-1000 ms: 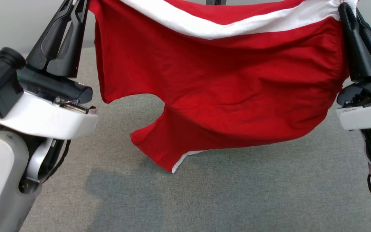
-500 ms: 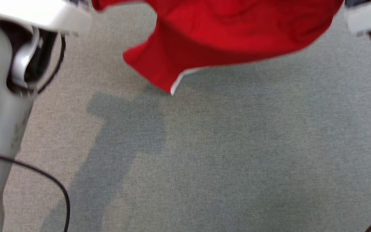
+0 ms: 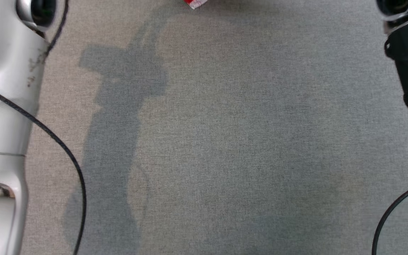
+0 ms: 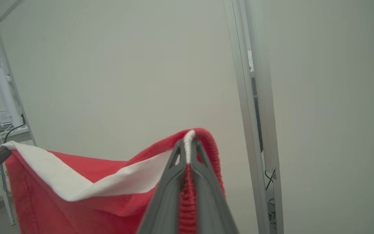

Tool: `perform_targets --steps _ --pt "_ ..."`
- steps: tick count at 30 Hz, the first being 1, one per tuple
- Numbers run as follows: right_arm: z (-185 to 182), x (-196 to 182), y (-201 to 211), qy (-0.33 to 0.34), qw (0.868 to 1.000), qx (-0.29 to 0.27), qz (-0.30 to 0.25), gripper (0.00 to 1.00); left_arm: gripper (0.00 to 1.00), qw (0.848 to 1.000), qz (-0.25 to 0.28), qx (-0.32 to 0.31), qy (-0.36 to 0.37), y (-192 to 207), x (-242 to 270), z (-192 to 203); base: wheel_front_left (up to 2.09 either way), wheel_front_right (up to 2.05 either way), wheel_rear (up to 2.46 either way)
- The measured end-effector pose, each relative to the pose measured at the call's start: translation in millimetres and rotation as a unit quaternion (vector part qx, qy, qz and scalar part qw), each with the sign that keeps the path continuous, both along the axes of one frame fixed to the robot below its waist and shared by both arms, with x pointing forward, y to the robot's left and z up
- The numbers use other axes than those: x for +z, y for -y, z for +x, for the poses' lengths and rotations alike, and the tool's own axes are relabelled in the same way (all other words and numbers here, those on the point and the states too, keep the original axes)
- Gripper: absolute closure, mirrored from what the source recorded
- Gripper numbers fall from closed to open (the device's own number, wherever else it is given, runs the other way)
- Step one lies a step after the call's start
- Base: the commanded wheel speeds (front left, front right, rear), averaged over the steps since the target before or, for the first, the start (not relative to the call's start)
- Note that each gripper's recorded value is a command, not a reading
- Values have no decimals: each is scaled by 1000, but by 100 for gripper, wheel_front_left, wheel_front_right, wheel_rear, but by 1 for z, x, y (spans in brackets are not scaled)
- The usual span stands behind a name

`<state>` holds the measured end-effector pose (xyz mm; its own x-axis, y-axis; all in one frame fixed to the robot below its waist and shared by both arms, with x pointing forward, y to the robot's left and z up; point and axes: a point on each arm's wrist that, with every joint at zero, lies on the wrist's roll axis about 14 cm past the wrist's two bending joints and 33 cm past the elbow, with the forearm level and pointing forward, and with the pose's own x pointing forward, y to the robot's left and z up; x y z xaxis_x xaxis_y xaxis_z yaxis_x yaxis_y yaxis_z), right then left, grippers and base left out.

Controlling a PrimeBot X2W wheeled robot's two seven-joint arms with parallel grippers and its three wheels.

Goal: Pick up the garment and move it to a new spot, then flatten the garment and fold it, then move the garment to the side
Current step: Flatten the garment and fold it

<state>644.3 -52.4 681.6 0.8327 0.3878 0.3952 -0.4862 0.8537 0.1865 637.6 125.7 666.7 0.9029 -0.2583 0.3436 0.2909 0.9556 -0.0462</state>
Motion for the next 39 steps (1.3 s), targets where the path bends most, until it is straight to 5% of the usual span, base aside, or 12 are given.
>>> perform_targets --steps 8,15,31,39 --pt "-8 -120 -11 -131 990 20 -38 100 100 985 -53 -4 -163 7 -136 -17 0 0 0" --pt "-47 -197 0 -218 975 31 -22 100 100 971 -71 11 -226 1 -203 -57 0 0 0" --pt "-181 -251 30 -301 953 22 42 100 100 968 -1 14 -251 -1 -243 -182 0 0 0" --pt "-238 -248 47 -317 947 20 41 100 100 965 18 41 -257 -19 -235 -242 0 0 0"
